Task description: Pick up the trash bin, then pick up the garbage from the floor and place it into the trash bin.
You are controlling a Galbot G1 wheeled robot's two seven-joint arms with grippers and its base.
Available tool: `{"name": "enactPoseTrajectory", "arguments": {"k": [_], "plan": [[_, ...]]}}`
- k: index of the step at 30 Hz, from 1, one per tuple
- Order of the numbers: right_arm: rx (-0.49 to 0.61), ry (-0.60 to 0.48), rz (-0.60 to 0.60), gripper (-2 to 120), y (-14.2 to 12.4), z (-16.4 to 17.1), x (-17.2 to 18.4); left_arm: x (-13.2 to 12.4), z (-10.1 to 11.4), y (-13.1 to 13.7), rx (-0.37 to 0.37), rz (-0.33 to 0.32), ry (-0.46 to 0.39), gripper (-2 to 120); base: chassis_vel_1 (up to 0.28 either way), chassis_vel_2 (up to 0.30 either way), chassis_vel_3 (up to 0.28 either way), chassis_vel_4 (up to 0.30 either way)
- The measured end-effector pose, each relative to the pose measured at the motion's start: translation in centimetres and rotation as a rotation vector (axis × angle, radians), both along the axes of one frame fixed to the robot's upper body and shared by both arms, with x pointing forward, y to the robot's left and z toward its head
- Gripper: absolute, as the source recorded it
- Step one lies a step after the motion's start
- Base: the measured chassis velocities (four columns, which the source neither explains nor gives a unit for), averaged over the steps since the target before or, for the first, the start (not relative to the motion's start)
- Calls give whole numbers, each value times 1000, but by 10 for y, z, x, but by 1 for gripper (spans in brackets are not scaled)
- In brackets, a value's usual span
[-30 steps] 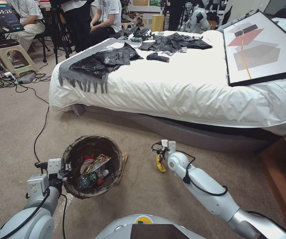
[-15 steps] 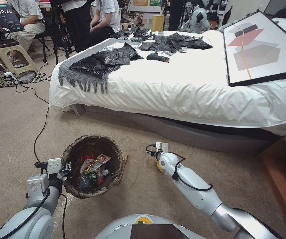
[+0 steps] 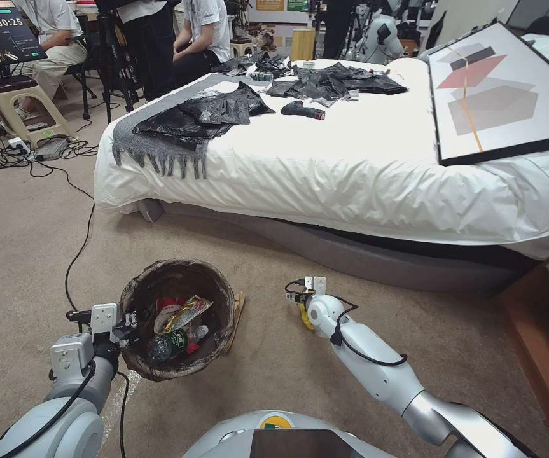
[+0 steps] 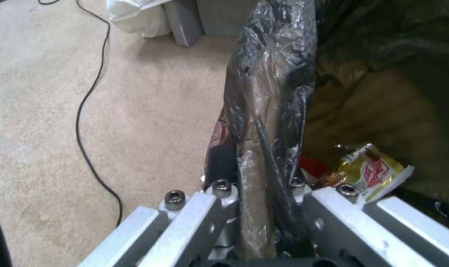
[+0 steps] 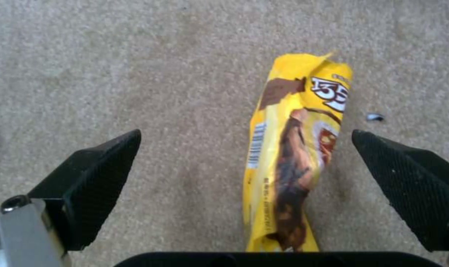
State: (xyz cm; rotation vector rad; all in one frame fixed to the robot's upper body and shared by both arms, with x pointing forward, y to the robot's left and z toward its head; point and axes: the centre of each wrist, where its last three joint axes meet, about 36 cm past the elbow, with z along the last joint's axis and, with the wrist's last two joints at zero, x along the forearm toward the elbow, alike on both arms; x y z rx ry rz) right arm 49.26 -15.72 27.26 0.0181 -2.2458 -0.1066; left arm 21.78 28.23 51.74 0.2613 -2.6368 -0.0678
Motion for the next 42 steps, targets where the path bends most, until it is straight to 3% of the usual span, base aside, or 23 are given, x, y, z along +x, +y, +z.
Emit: {"name": "enactPoseTrajectory", "arguments": {"k": [30, 33, 36, 42], "plan": [[-60, 59, -43, 99, -11, -47, 6, 0, 0, 0, 3, -6, 4, 3, 0, 0, 0, 0], [-57, 59, -41, 96, -9, -47, 6, 0, 0, 0, 2, -5, 6, 3, 0, 0, 0, 0], [-57, 59, -36, 80, -8, -48, 3, -1, -1, 0, 2, -3, 7, 3, 0, 0, 0, 0], [-54, 60, -34, 65, -8, -48, 0, -1, -1, -1, 1, -3, 8, 3, 0, 0, 0, 0]]}}
